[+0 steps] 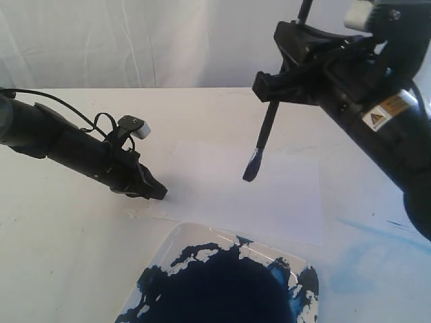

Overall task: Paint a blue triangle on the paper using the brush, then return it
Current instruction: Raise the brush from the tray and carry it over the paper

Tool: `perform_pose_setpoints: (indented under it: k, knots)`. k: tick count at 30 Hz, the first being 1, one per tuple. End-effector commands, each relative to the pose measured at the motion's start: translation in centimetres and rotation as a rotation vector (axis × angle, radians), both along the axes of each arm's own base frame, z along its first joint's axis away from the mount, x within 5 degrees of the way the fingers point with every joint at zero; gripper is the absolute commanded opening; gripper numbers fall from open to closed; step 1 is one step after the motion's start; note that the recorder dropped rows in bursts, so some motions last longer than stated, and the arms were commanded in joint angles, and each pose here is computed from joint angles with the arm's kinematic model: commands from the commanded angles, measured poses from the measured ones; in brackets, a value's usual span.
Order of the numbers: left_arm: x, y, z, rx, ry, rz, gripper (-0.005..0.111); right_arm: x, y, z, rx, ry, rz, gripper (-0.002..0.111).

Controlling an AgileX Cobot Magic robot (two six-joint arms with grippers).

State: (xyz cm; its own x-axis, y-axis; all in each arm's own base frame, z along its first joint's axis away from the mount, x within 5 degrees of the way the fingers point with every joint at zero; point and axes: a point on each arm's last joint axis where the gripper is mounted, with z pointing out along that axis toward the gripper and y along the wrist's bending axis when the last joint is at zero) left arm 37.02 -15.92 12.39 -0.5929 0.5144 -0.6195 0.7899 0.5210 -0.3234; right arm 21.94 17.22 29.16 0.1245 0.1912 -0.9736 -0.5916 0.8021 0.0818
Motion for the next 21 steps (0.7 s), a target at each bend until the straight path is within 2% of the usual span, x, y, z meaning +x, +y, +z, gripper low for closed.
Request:
perform_pose_setpoints:
  k: [1, 4, 9, 21]
  knots:
    - [-0.2, 0.0, 0.1, 0.002, -0.003, 0.001, 0.0, 2.8, 1.1, -0.6, -0.028, -0.006, -0.041, 0.0]
    - [-0.2, 0.0, 0.1, 0.002, -0.003, 0.001, 0.0, 4.6, 1.5, -1.4, -0.018, -0.008, -0.066, 0.0]
    - [-0.2, 0.0, 0.1, 0.002, -0.003, 0.001, 0.0, 6.5, 1.6, -1.6, 0.123, 0.007, -0.074, 0.0]
    - [-0.2, 0.0, 0.1, 0.002, -0.003, 0.001, 0.0, 8.3, 2.9, -5.5, 0.074, 0.056, -0.074, 0.0]
